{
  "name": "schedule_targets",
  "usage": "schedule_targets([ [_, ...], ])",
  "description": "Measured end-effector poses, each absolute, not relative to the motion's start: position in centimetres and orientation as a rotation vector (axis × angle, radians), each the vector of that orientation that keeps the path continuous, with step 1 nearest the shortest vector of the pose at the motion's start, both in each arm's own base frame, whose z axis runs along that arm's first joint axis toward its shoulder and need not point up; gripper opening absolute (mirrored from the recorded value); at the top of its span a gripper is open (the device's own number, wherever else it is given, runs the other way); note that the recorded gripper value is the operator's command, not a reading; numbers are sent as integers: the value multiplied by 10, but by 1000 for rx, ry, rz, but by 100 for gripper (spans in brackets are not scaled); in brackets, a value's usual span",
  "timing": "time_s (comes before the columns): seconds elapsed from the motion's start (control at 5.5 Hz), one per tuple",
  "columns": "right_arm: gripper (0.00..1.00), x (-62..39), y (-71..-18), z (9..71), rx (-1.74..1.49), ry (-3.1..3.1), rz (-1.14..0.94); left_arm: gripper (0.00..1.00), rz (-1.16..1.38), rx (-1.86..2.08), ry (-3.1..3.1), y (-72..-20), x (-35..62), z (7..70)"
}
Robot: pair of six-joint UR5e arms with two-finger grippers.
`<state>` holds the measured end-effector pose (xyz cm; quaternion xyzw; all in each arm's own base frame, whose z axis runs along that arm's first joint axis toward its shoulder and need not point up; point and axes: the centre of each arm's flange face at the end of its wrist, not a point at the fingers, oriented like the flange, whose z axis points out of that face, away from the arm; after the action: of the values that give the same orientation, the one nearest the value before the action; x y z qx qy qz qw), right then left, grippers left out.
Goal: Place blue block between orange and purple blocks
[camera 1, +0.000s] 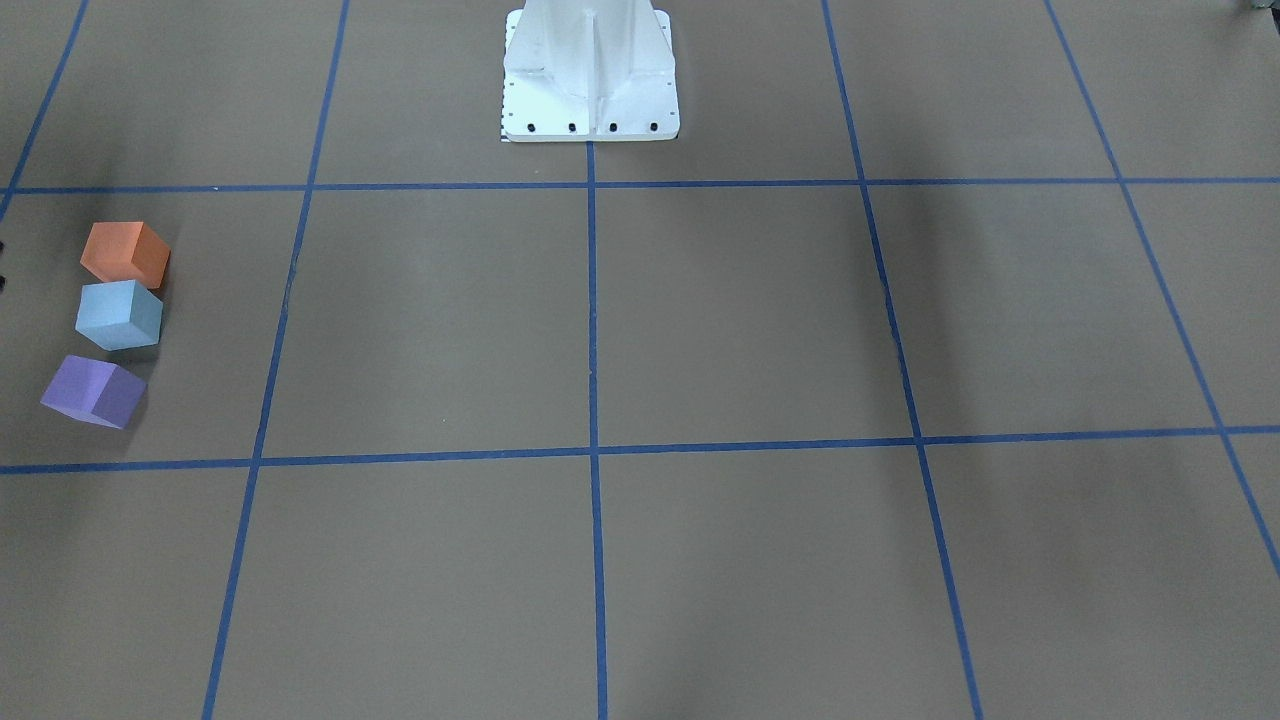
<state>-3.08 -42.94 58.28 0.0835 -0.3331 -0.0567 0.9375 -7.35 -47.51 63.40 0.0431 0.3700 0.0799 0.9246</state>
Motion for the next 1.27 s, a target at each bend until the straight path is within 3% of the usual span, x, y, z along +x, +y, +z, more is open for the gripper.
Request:
schedule_targets([
  [0.36, 100, 63, -401, 624, 82, -672, -199, 100, 163, 86, 760, -474, -73, 635],
  [1.27, 100, 76, -381, 655, 69, -672, -187, 100, 152, 71, 752, -466, -75, 641],
])
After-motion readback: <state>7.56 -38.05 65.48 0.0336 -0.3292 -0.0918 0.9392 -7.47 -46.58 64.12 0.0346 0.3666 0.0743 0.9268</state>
